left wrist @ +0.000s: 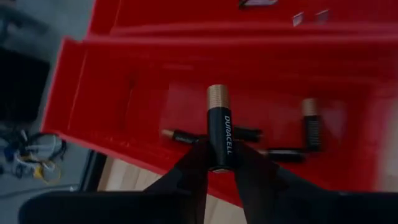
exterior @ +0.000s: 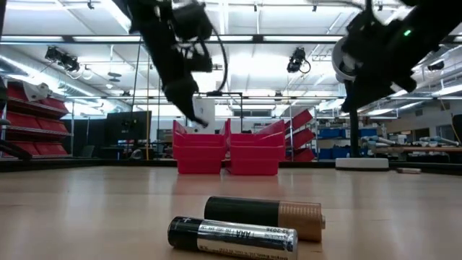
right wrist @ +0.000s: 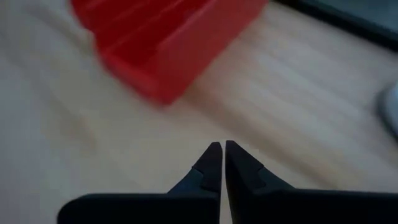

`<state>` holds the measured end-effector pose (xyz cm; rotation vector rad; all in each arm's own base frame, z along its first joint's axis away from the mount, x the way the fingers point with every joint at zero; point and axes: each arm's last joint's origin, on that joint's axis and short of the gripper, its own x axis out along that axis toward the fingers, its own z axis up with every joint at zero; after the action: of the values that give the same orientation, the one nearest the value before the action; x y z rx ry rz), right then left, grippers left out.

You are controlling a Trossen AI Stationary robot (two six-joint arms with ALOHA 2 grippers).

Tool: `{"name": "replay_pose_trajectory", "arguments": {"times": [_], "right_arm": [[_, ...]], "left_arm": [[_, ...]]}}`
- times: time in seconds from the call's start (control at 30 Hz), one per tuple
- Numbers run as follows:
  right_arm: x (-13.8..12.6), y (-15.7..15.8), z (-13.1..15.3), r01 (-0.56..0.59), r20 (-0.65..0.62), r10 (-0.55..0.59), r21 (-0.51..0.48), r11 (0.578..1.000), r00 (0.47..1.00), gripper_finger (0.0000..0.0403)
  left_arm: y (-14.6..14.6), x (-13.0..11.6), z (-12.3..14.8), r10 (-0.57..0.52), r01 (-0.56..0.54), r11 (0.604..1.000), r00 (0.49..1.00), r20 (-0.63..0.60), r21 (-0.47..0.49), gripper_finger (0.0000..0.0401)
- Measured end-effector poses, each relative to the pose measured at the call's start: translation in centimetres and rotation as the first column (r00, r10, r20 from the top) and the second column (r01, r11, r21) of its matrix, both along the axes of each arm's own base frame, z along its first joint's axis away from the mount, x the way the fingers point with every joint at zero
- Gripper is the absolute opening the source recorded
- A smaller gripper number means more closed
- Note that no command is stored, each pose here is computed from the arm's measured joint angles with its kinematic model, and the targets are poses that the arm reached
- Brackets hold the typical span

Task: Sort batteries
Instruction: Put the black battery into the left red bin, then put the silver battery into the right red bin

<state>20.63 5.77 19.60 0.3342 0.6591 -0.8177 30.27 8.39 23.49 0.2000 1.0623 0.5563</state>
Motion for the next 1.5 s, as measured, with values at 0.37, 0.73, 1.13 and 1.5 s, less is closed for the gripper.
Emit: {"name": "replay_pose_trajectory", "arguments": {"times": [0.37,0.73,1.13,1.5], "right_arm": [[-0.3,-5.3,-0.6,0.021,-0.305,-0.032,-0.039,0.999,0.952,0.0071],[-2.7,-8.9,-1.0,0.286,-0.485,-0.232,0.038,0.958,0.843,0.0093],[-5.0,-13.2,-1.9,0.512,-0.564,-0.389,0.072,0.856,0.728,0.0091],[-7.2,-14.0,-5.0,0.571,-0.601,-0.399,0.119,0.812,0.693,0.0091]], "left_arm": [[2.7,-0.2,-1.3,0.026,-0.025,0.998,0.999,0.018,-0.057,0.0176],[2.9,1.3,0.1,0.012,-0.018,0.999,0.978,0.209,0.028,0.0203],[2.7,1.4,0.2,-0.029,0.019,0.998,0.980,0.196,0.056,0.0202],[2.1,1.7,0.3,-0.062,0.050,0.997,0.979,0.194,0.067,0.0202]]}}
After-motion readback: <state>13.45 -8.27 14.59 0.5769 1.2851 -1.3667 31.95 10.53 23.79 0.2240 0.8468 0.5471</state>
